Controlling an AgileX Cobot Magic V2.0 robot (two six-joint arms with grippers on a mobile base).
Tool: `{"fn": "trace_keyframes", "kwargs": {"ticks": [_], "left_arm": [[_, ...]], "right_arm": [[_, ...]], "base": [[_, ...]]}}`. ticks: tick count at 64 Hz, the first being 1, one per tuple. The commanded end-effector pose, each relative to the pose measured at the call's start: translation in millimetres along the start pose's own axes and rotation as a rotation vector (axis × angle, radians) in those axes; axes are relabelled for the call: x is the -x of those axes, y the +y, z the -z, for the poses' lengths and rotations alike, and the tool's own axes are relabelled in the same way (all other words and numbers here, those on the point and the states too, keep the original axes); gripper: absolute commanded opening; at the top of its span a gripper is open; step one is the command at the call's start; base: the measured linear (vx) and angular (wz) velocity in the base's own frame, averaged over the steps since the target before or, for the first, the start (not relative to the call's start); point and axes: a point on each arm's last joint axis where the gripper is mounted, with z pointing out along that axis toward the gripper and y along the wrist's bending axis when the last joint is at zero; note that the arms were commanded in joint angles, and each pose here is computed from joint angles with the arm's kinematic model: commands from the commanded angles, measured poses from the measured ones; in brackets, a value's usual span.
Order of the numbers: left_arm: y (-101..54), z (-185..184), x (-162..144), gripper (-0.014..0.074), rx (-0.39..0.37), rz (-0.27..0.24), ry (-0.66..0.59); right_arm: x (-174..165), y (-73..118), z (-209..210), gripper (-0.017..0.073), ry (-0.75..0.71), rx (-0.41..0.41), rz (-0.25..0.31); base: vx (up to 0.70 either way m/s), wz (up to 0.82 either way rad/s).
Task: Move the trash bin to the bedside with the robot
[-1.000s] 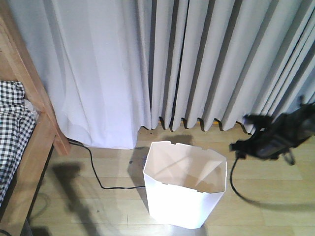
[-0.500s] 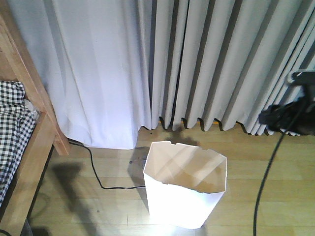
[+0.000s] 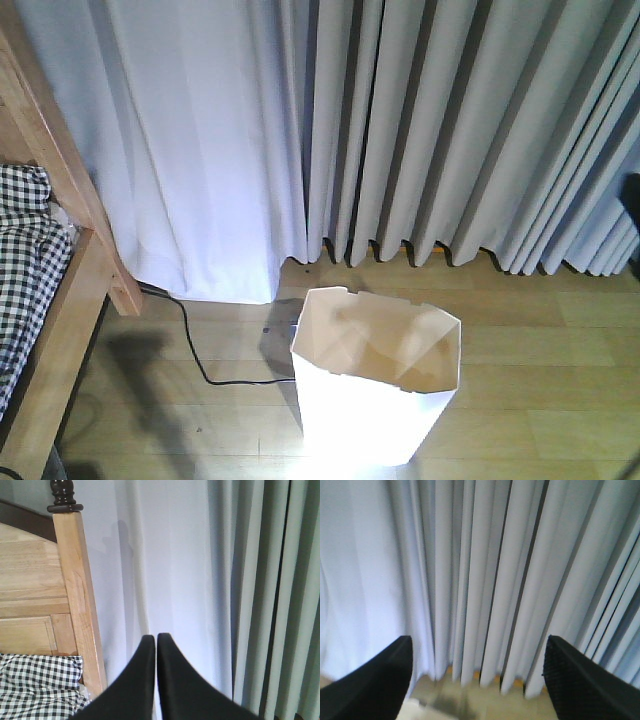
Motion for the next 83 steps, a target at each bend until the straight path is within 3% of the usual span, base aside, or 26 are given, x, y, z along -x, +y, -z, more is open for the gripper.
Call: {"fn": "trace_keyframes", "kwargs": {"ticks": [1, 22, 50, 57, 71, 83], "left_arm": [[-0.4, 1, 4, -0.0006, -0.007, 0.023, -0.077], [-0.4, 1, 4, -0.0006, -0.007, 0.023, -0.077], [-0.4, 1, 4, -0.0006, -0.007, 0.023, -0.077], [-0.4, 1, 4, -0.0006, -0.007, 0.023, -0.077], [-0.4, 1, 4, -0.0006, -0.007, 0.023, -0.077], [-0.4, 1, 4, -0.0006, -0.007, 0.023, -0.077]], "right_arm": [[-2, 0.8, 23, 0.0526, -0.151, -0.054, 0.005], [-42, 14.0, 65, 0.0526, -0.342, -0.048, -0.002], [-45, 14.6, 65, 0.0517, -0.342, -0.046, 0.000], [-45, 14.3, 65, 0.0411, -0.343, -0.050, 0.004], [-45, 14.5, 65, -0.0010, -0.342, -0.048, 0.002], [-45, 14.5, 65, -0.0009, -0.343, -0.047, 0.000]], "base": [[0.00, 0.00], [0.00, 0.00], [0.00, 0.00], [0.00, 0.00], [0.00, 0.00], [0.00, 0.00]]}}
